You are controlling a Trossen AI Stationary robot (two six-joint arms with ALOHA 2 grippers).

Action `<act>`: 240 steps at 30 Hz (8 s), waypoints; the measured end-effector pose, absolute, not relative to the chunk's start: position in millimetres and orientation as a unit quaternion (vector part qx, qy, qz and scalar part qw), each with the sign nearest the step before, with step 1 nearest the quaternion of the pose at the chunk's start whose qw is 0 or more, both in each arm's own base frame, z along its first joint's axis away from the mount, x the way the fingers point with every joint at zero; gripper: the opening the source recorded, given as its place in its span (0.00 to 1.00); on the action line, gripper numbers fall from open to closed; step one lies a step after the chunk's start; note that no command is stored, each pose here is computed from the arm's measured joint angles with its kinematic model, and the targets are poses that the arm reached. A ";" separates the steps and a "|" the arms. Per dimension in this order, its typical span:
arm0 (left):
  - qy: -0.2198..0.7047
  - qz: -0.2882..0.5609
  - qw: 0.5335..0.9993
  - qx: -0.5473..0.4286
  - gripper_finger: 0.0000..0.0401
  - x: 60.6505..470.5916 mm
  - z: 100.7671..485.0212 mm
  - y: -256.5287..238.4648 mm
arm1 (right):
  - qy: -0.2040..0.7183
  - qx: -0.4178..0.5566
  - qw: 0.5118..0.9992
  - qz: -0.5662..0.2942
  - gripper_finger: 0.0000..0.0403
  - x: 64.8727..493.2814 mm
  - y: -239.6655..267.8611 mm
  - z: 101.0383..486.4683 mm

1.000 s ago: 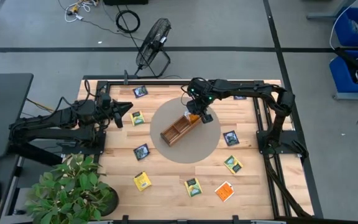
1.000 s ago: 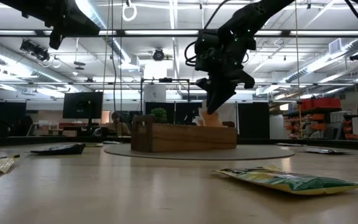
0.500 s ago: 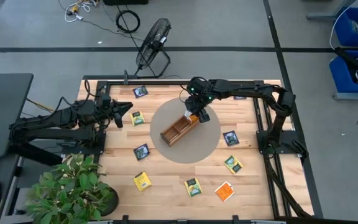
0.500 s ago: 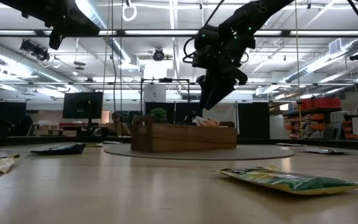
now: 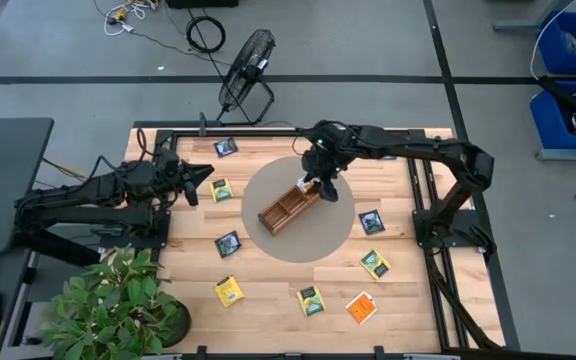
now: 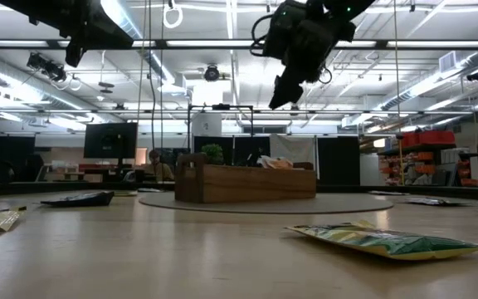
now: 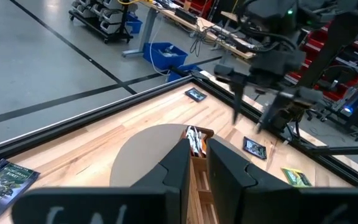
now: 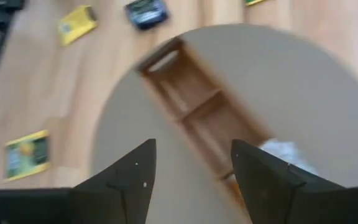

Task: Pick & Place Tea
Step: Put the orange tea bag into the right section of the wooden organizer

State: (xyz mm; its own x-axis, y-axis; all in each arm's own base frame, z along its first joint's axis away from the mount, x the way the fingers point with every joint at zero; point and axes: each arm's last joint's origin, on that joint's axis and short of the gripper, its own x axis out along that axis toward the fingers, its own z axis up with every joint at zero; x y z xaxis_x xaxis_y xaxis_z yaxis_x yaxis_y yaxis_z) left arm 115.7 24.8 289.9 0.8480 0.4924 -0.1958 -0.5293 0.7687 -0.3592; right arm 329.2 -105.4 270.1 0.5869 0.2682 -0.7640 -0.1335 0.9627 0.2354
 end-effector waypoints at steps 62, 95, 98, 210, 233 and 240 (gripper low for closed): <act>0.055 0.267 0.941 -0.202 0.14 115.6 288.5 24.4 | 0.509 0.365 0.766 0.145 0.53 165.6 136.9 192.5; 0.057 0.270 0.939 -0.203 0.14 115.3 287.8 24.5 | 0.563 0.371 0.738 0.007 0.53 180.0 164.1 128.2; 0.056 0.270 0.939 -0.204 0.14 115.4 288.0 24.5 | 0.566 0.361 0.741 0.015 0.53 181.3 167.8 124.0; 0.054 0.272 0.938 -0.207 0.14 115.4 288.1 24.6 | 0.469 -0.400 0.787 -0.037 0.00 253.2 -26.3 277.1; 0.055 0.272 0.938 -0.207 0.14 115.4 288.0 24.6 | 0.457 -0.460 0.761 0.017 0.00 290.5 -48.6 247.9; 0.055 0.272 0.938 -0.207 0.14 115.4 288.0 24.6 | 0.476 -0.457 0.751 0.039 0.00 297.6 -53.8 232.3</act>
State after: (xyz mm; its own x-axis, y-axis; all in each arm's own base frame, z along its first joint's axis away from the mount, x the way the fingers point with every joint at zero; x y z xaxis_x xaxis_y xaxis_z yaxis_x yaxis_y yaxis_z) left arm 115.4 24.6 288.0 0.8459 0.4880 -0.2151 -0.5332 0.7663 -0.3584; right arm 297.6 -53.8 232.3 0.5443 -0.3767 -0.7496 -0.4930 0.5793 -0.6491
